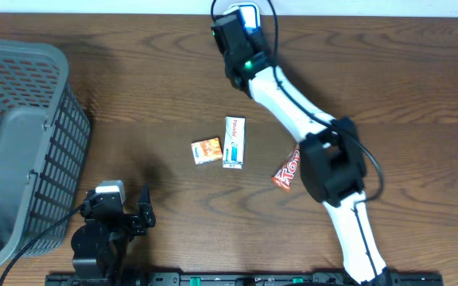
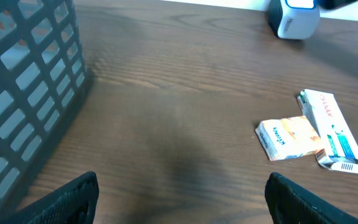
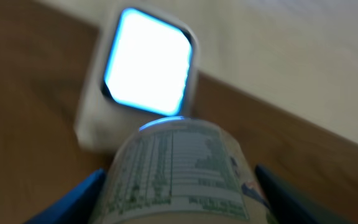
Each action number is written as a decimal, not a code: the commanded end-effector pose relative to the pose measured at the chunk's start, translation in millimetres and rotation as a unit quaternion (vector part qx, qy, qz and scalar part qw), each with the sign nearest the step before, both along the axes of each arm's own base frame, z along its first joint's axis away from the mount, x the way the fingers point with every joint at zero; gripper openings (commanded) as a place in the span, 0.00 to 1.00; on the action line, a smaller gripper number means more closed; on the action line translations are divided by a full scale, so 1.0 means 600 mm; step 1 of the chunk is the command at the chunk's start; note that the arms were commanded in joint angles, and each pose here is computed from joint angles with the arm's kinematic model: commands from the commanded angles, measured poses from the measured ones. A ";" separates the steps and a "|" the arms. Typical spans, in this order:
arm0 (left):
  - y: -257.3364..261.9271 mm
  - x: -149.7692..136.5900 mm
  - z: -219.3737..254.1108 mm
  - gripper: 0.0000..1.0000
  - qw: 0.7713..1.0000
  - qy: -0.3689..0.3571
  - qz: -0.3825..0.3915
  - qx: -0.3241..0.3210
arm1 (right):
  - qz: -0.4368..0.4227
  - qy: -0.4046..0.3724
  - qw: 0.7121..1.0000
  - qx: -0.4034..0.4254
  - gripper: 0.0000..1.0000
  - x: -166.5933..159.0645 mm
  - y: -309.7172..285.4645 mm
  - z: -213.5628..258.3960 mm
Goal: Scan the item barcode
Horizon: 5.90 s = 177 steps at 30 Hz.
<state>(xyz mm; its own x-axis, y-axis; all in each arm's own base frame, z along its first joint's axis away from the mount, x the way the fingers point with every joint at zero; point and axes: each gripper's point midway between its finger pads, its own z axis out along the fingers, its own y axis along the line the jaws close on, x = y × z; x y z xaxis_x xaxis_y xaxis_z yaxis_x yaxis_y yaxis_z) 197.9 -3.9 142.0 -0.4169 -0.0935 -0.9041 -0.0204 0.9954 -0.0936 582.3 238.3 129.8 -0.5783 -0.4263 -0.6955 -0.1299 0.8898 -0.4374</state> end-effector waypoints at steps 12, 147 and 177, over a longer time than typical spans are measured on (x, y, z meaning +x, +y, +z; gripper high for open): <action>0.002 0.000 -0.003 0.86 1.000 0.002 0.005 -0.002 | -0.323 0.214 0.920 -0.057 0.40 -0.171 -0.504 0.044; 0.002 0.000 -0.003 0.86 1.000 0.002 0.005 -0.002 | -0.147 0.277 0.931 0.187 0.74 -0.451 -0.147 -0.116; 0.002 0.000 -0.003 0.86 1.000 0.002 0.005 -0.002 | -0.271 0.362 0.842 0.294 0.01 -0.412 -0.290 -0.210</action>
